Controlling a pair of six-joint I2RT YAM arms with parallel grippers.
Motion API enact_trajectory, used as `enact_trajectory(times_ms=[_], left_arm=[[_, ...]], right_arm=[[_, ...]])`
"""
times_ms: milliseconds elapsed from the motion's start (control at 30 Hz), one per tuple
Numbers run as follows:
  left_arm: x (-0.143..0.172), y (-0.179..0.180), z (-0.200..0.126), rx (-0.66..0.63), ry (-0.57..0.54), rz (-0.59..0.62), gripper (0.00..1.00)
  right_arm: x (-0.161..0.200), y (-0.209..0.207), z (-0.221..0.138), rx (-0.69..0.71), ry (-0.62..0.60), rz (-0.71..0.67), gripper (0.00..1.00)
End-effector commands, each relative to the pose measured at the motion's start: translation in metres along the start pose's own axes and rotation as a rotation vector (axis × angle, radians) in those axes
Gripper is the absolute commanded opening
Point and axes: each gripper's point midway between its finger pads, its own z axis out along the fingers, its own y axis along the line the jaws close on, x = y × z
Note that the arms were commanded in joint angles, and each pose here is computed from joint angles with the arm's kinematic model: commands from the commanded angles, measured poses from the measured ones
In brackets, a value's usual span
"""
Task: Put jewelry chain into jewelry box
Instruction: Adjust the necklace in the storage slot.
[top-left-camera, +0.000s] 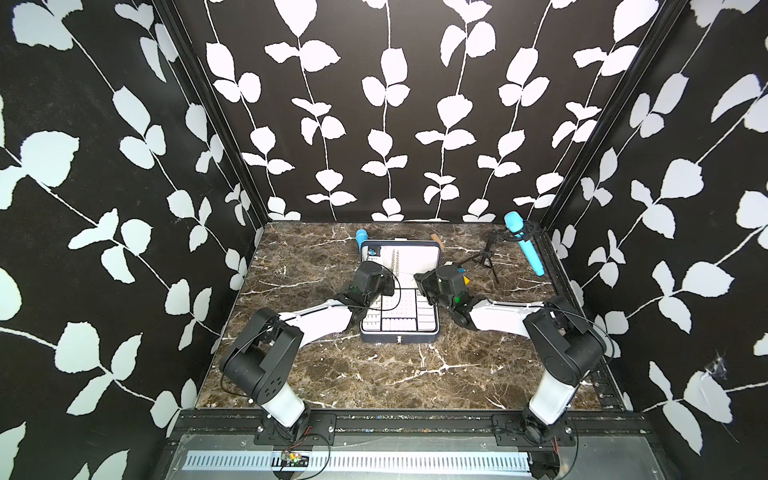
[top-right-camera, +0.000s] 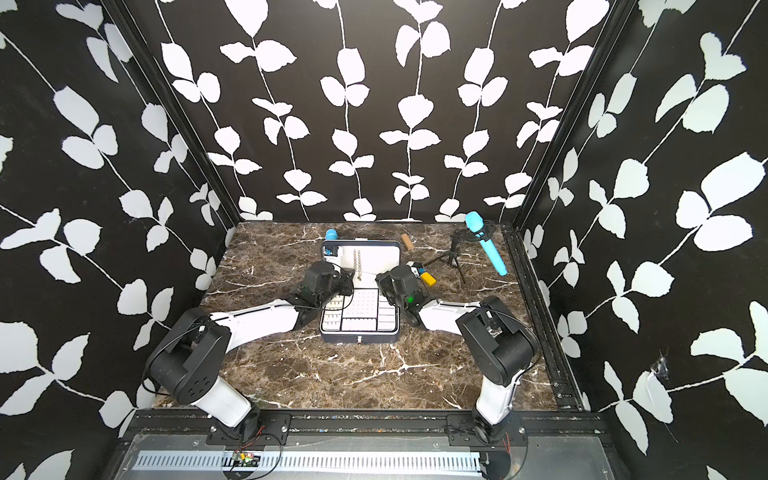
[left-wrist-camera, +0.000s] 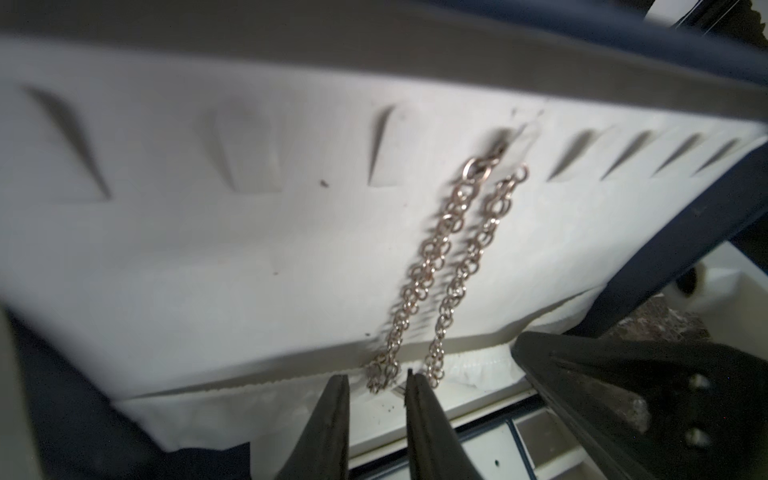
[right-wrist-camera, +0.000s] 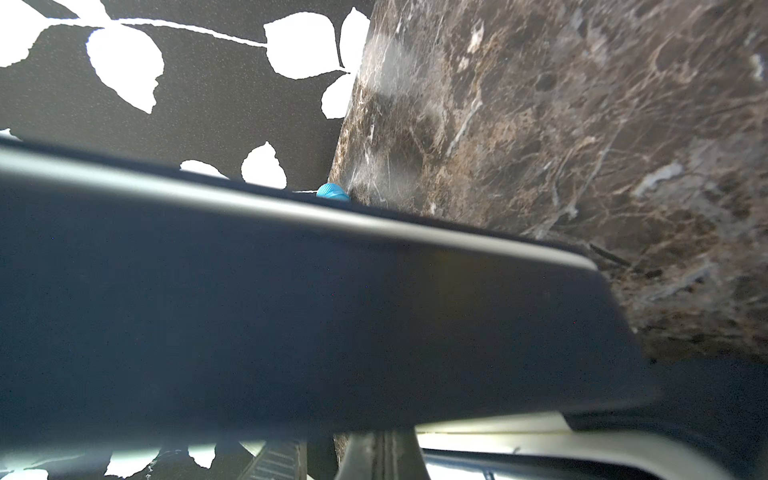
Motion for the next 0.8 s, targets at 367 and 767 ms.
enact_trajectory(times_ms=[367,767], left_arm=[[-0.003,-0.001,0.016,-0.005,0.022,0.013,0.20],[-0.017,-0.003,0.011,-0.007,-0.023,0.006,0.00]], right_arm=[[0.006,0.008,-0.006,-0.026,0.034,-0.002,0.00],[0.005,0.009,-0.008,-0.028,0.031,-0.003,0.00]])
